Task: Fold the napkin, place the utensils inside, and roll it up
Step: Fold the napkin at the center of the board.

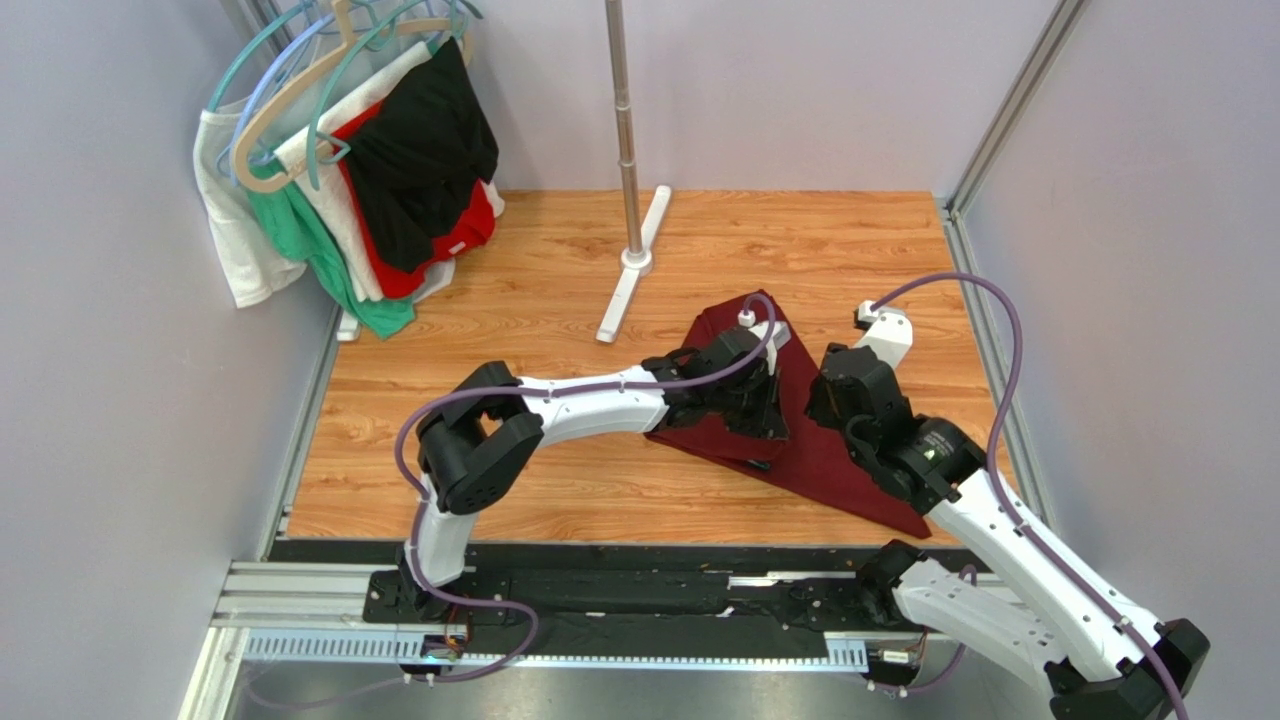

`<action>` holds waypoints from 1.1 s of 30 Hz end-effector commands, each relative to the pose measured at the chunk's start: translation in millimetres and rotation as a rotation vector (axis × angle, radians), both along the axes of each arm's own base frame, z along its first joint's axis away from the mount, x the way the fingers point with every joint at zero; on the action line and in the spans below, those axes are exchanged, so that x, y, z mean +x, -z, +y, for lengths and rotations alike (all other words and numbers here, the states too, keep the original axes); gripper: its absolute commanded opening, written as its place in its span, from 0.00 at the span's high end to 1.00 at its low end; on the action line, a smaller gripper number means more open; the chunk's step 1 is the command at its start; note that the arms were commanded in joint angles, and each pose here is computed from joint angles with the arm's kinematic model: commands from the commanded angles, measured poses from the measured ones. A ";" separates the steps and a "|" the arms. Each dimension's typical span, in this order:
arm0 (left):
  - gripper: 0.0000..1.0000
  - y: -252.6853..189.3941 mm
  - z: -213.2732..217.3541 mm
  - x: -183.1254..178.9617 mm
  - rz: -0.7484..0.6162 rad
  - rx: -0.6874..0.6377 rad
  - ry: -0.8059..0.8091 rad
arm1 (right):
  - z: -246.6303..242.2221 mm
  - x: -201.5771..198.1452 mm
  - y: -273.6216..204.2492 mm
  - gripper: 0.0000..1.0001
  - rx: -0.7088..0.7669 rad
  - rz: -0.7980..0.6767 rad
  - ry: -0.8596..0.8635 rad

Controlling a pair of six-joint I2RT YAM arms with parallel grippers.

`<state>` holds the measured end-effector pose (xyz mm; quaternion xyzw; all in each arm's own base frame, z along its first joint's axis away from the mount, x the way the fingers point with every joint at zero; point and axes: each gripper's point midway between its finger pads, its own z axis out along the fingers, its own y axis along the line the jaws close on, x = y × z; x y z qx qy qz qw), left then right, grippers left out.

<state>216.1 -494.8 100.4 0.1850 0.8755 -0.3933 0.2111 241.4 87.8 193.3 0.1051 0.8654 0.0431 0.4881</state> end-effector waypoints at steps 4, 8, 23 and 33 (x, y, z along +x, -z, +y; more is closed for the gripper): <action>1.00 11.8 -4.6 -2.3 -0.002 0.015 0.011 | -4.2 -0.4 -8.2 0.67 0.023 -0.031 0.024; 1.00 19.1 -5.0 0.7 -0.006 0.031 -0.004 | -3.0 -0.6 -8.6 0.67 0.031 -0.030 0.022; 0.25 5.8 -15.1 -5.7 -0.013 -0.021 0.055 | -2.4 -3.2 4.6 0.66 0.032 0.006 0.024; 0.20 -50.8 17.8 16.1 -0.107 -0.064 0.013 | -5.2 -3.2 -7.8 0.66 0.031 -0.013 0.030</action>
